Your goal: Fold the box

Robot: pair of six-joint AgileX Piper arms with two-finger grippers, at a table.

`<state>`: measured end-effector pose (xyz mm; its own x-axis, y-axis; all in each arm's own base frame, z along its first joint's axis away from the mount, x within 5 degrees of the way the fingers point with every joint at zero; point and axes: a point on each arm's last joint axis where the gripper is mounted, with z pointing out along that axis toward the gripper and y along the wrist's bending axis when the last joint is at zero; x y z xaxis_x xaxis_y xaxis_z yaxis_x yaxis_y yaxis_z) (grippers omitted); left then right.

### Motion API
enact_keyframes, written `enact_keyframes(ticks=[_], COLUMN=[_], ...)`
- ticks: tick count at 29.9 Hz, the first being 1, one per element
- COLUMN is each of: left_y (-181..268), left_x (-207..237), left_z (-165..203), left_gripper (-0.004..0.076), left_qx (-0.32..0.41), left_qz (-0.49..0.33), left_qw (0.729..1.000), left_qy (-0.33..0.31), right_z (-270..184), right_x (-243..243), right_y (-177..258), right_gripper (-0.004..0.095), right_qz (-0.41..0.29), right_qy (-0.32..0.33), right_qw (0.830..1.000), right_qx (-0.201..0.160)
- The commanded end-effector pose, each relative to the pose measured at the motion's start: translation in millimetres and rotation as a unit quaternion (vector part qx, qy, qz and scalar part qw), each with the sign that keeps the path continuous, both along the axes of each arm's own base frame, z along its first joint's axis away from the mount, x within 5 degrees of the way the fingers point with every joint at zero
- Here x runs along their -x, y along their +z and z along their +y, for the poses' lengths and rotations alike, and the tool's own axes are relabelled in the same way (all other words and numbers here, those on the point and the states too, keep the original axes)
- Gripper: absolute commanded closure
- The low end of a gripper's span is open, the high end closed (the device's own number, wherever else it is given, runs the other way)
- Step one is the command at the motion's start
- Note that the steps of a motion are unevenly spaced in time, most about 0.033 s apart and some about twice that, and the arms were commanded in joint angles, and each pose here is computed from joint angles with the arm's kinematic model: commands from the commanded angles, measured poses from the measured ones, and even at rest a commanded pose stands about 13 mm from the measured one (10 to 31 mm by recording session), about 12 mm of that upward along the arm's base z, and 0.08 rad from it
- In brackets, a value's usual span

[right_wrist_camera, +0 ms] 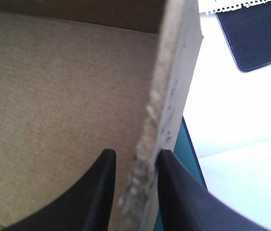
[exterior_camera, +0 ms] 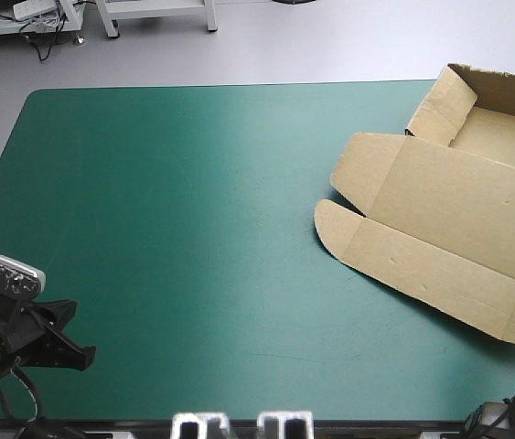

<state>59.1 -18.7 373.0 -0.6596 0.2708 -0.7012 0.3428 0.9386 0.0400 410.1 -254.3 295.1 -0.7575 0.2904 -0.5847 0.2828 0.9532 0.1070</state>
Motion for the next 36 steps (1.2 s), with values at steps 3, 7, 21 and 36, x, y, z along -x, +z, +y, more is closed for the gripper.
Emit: enact_keyframes(ticks=[3, 7, 21, 36], left_y=[6.3, 4.7, 4.5, -6.4], left_x=[-12.7, -17.7, -21.4, -55.5], left_z=[-5.4, -7.5, -3.2, -15.4], left_gripper=[0.0734, 0.0734, 0.0734, 0.0734], left_qx=[0.005, 0.0, -0.019, -0.052], left_qz=[-0.016, -0.006, -0.008, 0.026], left_qw=[1.0, 1.0, 1.0, 0.998], left_qy=[-0.002, -0.003, 0.021, 0.017], right_z=[7.2, 8.4, 39.4, 196.5], right_x=[5.8, 5.1, 37.9, 85.5], right_y=[43.0, 43.6, 111.1, 206.4], right_gripper=[0.0506, 0.013, 0.0447, 0.0931], right_qz=[-0.071, -0.077, -0.114, -0.215], right_qy=[0.019, 0.018, 0.073, 0.316], right_qw=[0.997, 0.997, 0.991, 0.923], right_qx=[0.02, 0.012, 0.015, 0.035])
